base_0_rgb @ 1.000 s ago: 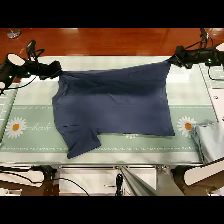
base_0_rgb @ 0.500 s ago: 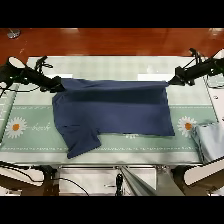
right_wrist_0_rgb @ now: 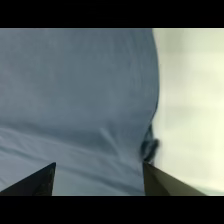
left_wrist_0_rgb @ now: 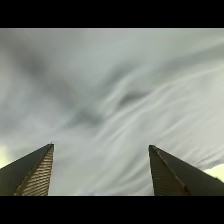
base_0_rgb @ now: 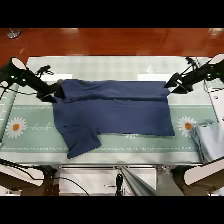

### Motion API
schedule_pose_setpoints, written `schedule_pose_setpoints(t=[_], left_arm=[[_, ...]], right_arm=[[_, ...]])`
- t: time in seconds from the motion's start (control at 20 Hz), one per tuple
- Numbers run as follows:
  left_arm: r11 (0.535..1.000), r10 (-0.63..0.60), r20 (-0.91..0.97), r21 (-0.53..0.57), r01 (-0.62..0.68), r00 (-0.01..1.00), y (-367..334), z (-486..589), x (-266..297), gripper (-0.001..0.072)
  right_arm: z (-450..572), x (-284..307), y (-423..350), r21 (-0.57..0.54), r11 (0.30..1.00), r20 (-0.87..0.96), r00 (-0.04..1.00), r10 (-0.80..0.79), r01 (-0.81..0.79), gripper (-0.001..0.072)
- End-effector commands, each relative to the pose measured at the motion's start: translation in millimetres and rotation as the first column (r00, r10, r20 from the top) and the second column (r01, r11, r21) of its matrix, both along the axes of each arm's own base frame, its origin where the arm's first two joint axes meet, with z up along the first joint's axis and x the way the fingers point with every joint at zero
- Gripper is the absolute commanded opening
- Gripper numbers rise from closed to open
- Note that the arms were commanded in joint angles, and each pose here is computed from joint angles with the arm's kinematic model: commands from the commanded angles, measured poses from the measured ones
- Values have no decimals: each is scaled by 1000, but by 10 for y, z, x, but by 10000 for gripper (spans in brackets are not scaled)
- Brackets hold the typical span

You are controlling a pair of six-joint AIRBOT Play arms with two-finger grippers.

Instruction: Fold the shirts.

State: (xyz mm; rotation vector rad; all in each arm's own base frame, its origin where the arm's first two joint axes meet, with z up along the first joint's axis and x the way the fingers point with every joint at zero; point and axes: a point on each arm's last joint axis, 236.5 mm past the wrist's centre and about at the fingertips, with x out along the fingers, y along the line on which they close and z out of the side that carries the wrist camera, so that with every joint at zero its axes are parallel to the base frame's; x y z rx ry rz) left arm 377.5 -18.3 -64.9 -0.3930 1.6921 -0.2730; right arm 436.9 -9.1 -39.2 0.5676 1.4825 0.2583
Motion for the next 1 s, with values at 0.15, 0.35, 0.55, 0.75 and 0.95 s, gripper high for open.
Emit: schedule_pose_setpoints(t=[0.15, 0.35, 0.55, 0.75, 0.95], left_arm=[[976, 161, 40, 141, -165, 986, 544, 270, -625, 704], [932, 361, -7, 3, -361, 932, 407, -60, -1419, 702], [811, 552, -7, -225, -540, 834, -48, -203, -1589, 703], [802, 531, -2, -321, -504, 847, -366, -278, -1629, 703], [844, 472, 48, -315, -435, 880, -542, -336, -1583, 702]], right_arm=[[579, -561, -752, -163, 971, 126, 980, -157, 176, 628], [316, -1209, -482, -77, 950, 207, 937, -282, 303, 625], [99, -1555, 117, 103, 932, 211, 908, -362, 348, 624], [72, -1650, 371, 198, 921, 209, 903, -375, 336, 624], [89, -1647, 389, 209, 918, 206, 903, -377, 336, 624]])
